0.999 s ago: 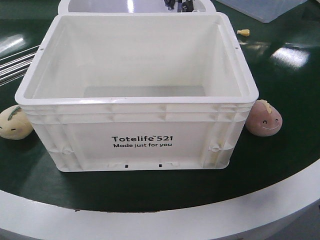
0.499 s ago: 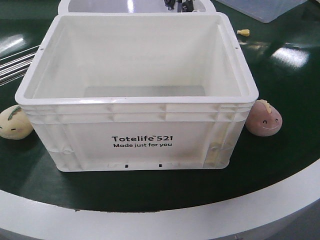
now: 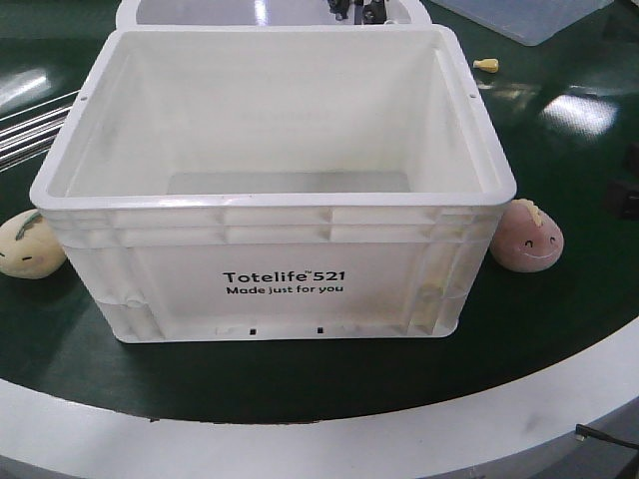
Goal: Place moving items into box and shelve
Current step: 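Move both grippers down beside the tote toward the two plush toys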
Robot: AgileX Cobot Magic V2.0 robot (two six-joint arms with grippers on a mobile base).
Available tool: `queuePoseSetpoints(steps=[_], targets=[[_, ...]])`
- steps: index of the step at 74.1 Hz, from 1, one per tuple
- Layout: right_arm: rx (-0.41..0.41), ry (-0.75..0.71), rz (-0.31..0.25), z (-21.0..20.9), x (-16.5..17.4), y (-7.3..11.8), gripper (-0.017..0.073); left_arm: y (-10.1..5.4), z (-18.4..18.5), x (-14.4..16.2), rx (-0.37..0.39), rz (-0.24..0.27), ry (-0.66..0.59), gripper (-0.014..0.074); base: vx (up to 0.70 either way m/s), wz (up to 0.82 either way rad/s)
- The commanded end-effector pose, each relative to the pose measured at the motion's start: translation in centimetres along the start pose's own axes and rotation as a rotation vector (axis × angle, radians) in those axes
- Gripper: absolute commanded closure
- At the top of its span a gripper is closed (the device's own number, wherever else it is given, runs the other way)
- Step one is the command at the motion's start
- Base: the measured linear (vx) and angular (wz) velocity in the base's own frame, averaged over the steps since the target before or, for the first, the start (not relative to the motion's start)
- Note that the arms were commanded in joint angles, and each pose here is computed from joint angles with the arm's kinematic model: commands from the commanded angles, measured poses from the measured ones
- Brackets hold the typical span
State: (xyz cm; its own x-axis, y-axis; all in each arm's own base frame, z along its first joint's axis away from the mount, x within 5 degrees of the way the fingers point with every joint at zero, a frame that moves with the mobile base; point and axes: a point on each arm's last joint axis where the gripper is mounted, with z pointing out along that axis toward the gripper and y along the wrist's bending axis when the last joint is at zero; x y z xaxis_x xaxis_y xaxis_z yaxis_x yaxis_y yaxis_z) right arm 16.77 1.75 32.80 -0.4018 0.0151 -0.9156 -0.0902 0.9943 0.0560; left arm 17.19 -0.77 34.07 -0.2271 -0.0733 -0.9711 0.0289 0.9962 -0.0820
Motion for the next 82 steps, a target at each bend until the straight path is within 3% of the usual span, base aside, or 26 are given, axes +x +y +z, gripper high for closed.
queuePoseSetpoints(steps=[1,20,32,37,55,61,69,77,82], targets=[[0.007,-0.115,-0.018,-0.3,-2.0,0.0,0.0561,-0.2,0.0,-1.6,0.013,-0.047,-0.082,0.0598,0.00,0.00],[0.007,-0.120,-0.020,-0.3,-2.0,0.0,0.0554,-0.2,0.2,-1.6,0.011,-0.030,-0.075,0.0594,0.00,0.00],[0.007,-0.120,-0.024,-0.3,-2.0,0.0,0.0477,-0.1,0.2,-1.6,0.003,0.027,-0.080,0.0534,0.00,0.00],[0.007,-0.120,-0.024,-0.3,-2.0,0.0,0.0402,-0.1,0.2,-1.6,0.001,0.039,-0.080,0.0472,0.00,0.00],[0.007,-0.112,-0.021,-0.3,-1.9,0.0,-0.0066,-0.1,0.2,-1.6,0.001,0.039,-0.080,0.0147,0.00,0.00],[0.007,-0.110,-0.020,-0.3,-1.9,0.0,-0.0171,-0.1,0.2,-1.6,0.001,0.039,-0.080,0.0057,0.00,0.00],[0.006,-0.104,-0.016,-0.3,-1.9,0.0,-0.0164,-0.1,0.2,-1.5,-0.001,0.045,-0.066,-0.0007,0.00,0.00],[0.022,-0.096,-0.030,-0.3,-1.8,-0.2,-0.0140,0.3,0.2,-1.1,-0.028,0.094,-0.027,-0.0002,0.00,0.00],[0.050,-0.072,0.000,-0.3,-1.6,-0.8,-0.0129,0.9,0.1,-0.8,-0.064,0.110,0.016,0.0007,0.00,0.00]])
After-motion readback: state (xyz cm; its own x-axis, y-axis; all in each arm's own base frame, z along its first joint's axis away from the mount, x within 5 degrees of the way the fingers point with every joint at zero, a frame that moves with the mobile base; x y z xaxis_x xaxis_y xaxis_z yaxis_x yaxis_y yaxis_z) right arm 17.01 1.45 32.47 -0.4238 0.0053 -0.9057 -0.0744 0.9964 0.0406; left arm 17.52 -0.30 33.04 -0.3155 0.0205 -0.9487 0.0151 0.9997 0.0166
